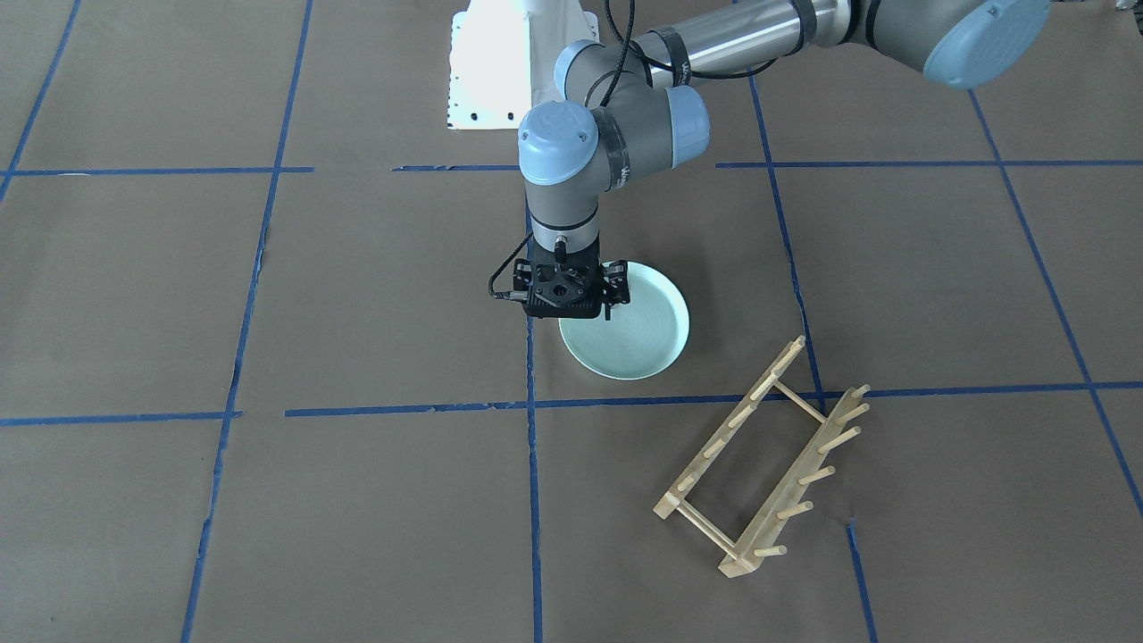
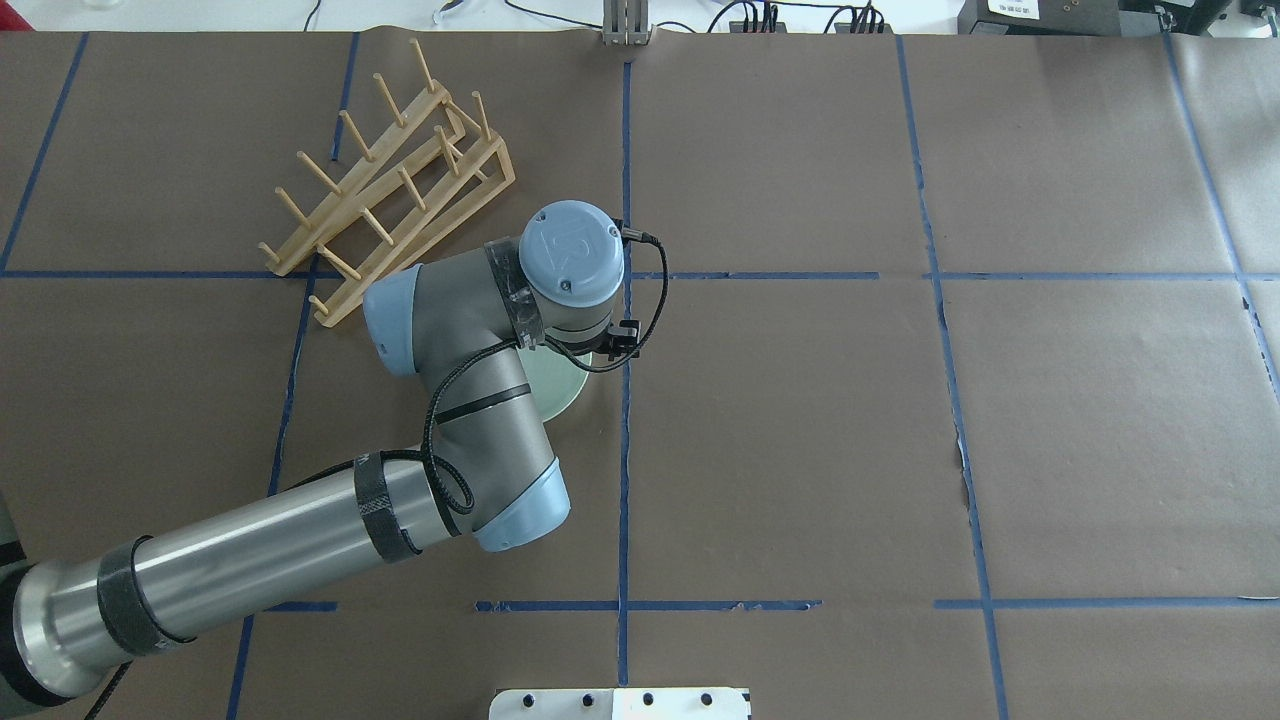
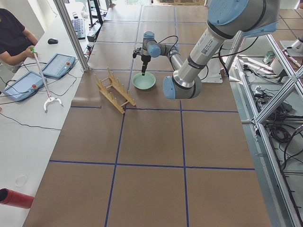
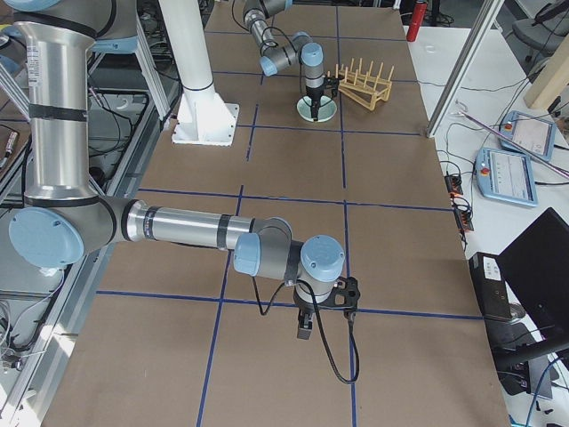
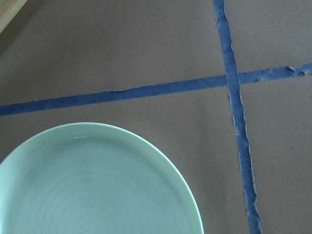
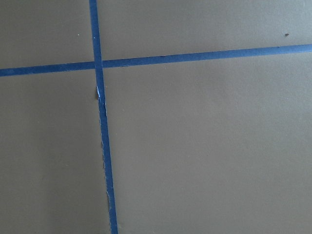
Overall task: Place plate on rack
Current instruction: 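Lower the left gripper and close it on the plate rim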
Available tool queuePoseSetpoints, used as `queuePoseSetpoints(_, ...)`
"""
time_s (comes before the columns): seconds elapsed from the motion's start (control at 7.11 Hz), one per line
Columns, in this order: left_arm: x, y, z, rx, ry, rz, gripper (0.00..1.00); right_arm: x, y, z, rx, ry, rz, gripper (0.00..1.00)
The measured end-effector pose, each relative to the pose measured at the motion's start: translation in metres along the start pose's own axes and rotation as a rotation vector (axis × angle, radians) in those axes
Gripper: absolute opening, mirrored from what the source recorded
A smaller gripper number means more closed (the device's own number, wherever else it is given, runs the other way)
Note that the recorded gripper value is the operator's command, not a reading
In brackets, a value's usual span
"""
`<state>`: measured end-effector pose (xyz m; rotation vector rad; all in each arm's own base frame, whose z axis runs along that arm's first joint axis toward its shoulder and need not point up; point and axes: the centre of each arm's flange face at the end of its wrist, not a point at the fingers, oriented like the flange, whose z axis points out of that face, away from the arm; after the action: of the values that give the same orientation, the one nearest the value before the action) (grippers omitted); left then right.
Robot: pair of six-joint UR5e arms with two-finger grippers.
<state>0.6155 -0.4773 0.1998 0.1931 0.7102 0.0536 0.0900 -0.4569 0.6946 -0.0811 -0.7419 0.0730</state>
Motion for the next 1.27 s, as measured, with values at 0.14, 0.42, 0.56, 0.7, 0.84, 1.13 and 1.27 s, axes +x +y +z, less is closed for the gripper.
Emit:
queuePoseSetpoints(0.14,-0.0003,0.0004,0.0053,0.001,0.007,0.002,0.83,0.0000,0.0000,0.0000,0.000,0.000,0.000,1.00)
queuePoseSetpoints(0.42,0.0006,0.0014,0.0087,0.001,0.013,0.004,0.53,0.0000,0.0000,0.0000,0.000,0.000,0.000,1.00)
queuePoseSetpoints(0.56,0.0012,0.0017,0.0084,0.001,0.016,0.005,0.36,0.0000,0.0000,0.0000,0.000,0.000,0.000,1.00)
queuePoseSetpoints(0.7,0.0019,0.0021,0.0082,0.001,0.017,0.006,0.31,0.0000,0.0000,0.0000,0.000,0.000,0.000,1.00)
queuePoseSetpoints(0.84,0.0024,0.0025,0.0076,0.001,0.019,0.008,0.31,0.0000,0.0000,0.0000,0.000,0.000,0.000,1.00)
queuePoseSetpoints(1.13,0.0048,0.0038,0.0061,0.002,0.023,0.010,0.32,0.0000,0.0000,0.0000,0.000,0.000,0.000,1.00)
queuePoseSetpoints(1.27,0.0057,0.0040,0.0052,0.002,0.026,0.011,0.32,0.0000,0.0000,0.0000,0.000,0.000,0.000,1.00)
